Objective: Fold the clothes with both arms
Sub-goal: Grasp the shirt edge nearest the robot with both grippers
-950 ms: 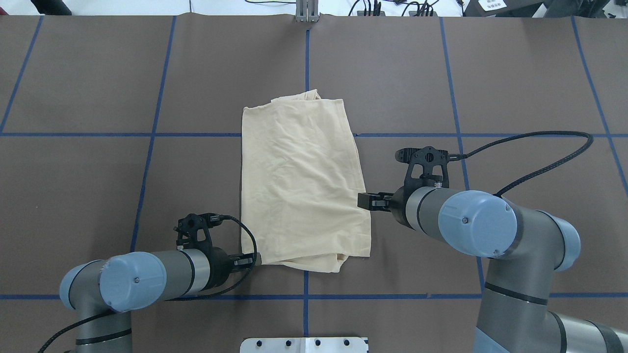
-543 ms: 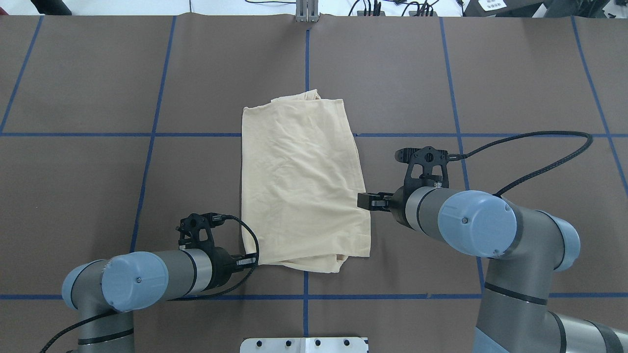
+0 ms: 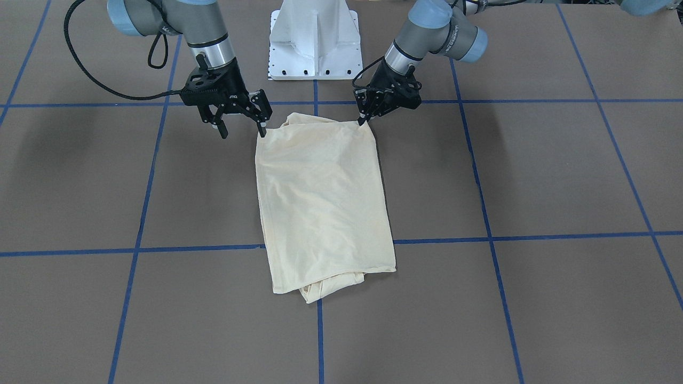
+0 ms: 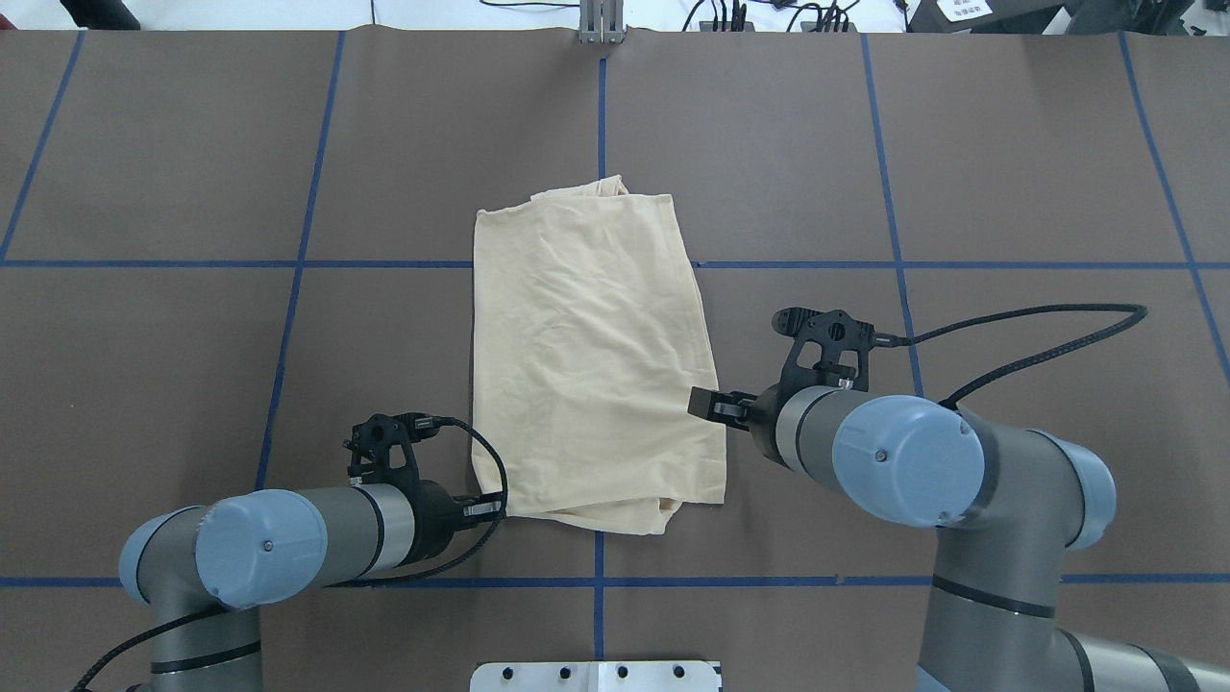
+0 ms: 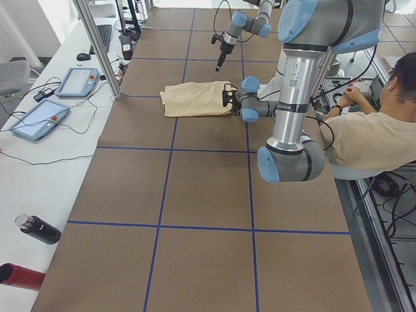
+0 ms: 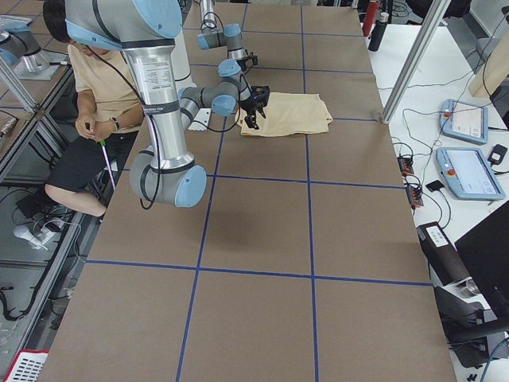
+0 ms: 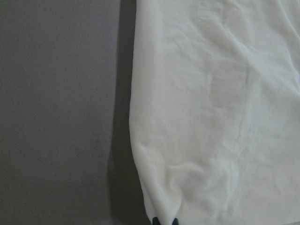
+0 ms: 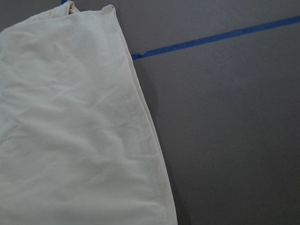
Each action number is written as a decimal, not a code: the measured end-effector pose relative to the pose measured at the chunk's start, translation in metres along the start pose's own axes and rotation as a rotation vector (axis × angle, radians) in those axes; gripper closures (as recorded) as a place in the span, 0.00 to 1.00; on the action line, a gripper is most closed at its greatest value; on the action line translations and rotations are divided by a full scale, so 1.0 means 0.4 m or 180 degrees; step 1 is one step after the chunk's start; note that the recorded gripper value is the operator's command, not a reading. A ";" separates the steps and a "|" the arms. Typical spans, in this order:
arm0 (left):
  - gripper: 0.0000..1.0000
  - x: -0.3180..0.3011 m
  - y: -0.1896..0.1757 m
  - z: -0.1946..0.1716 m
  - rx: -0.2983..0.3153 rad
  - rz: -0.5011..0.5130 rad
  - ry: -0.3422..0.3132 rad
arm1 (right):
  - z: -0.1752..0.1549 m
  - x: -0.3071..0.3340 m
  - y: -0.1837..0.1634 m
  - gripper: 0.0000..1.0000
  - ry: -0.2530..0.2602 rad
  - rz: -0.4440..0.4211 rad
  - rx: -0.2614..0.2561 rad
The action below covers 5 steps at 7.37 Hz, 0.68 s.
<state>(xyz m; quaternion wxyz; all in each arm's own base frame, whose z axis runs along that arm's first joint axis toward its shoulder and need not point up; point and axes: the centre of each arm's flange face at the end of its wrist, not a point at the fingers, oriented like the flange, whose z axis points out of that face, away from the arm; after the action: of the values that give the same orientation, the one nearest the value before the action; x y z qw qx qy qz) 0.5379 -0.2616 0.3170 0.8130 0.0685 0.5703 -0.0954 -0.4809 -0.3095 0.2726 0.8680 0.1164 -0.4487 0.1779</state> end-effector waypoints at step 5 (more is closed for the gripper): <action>1.00 0.005 -0.007 -0.008 0.0017 -0.0007 0.0022 | 0.075 -0.151 0.223 0.19 0.0323 0.1038 -0.0009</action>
<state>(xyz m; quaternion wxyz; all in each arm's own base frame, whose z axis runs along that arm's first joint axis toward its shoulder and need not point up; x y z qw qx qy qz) 0.5351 -0.2636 0.3140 0.8107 0.0705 0.5730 -0.0975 -0.5721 -0.2514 0.2441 0.8493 0.0317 -0.4175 0.3215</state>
